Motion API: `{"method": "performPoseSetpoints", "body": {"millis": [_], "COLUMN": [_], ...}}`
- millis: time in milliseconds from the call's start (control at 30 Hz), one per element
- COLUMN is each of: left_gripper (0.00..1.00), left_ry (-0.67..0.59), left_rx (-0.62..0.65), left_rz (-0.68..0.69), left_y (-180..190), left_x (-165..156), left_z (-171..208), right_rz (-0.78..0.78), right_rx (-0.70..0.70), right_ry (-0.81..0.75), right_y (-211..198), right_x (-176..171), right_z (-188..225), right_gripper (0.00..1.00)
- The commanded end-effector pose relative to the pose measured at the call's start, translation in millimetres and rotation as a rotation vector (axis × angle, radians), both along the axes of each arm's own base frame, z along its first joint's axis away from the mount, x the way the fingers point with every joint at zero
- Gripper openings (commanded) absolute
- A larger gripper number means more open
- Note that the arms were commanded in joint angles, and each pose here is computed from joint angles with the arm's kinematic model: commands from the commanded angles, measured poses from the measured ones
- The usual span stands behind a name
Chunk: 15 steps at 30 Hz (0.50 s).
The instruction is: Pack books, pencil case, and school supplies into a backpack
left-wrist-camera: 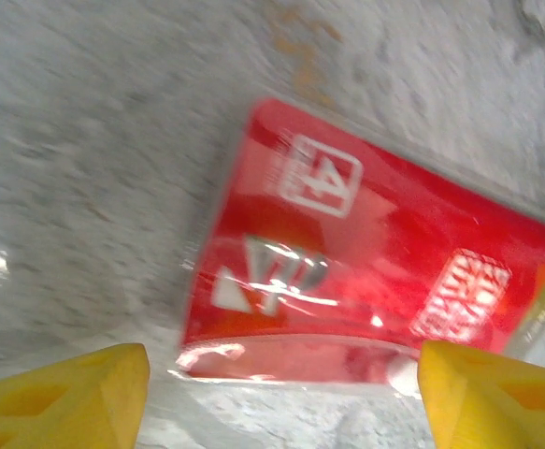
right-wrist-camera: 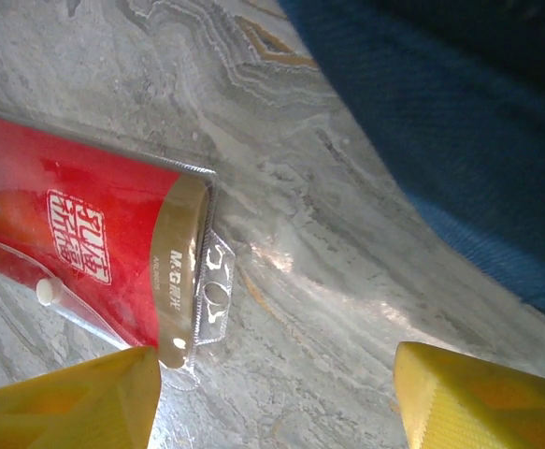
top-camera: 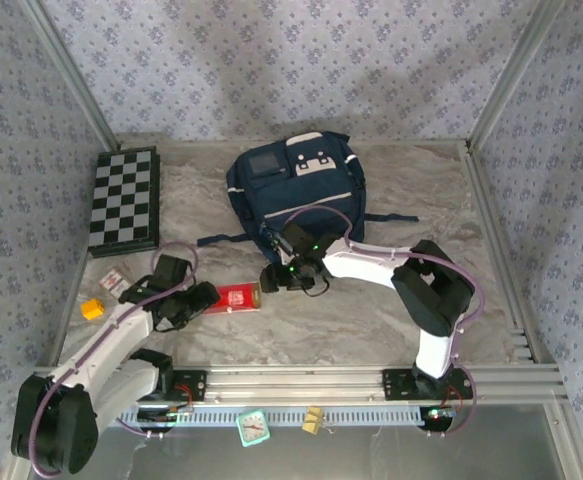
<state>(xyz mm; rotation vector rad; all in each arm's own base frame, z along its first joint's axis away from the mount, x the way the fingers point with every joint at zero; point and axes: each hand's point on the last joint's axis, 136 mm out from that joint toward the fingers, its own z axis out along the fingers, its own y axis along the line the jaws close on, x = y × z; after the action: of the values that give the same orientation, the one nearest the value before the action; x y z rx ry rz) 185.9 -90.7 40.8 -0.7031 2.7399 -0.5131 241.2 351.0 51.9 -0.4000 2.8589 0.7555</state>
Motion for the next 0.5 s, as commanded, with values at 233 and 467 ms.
{"method": "performPoseSetpoints", "body": {"millis": [233,467], "left_gripper": [0.72,0.65], "left_ry": [-0.052,-0.092], "left_rx": [0.048,-0.016], "left_rz": [0.070,0.105], "left_y": [14.1,18.3], "left_x": [-0.8,16.1], "left_z": [9.1,13.8], "right_rz": [-0.038,-0.044], "right_rx": [-0.033,0.030], "right_ry": [0.026,0.030], "right_y": [4.6,31.8], "right_x": [-2.1,2.0], "right_z": [-9.6,-8.6], "right_gripper": [0.69,0.67]}}
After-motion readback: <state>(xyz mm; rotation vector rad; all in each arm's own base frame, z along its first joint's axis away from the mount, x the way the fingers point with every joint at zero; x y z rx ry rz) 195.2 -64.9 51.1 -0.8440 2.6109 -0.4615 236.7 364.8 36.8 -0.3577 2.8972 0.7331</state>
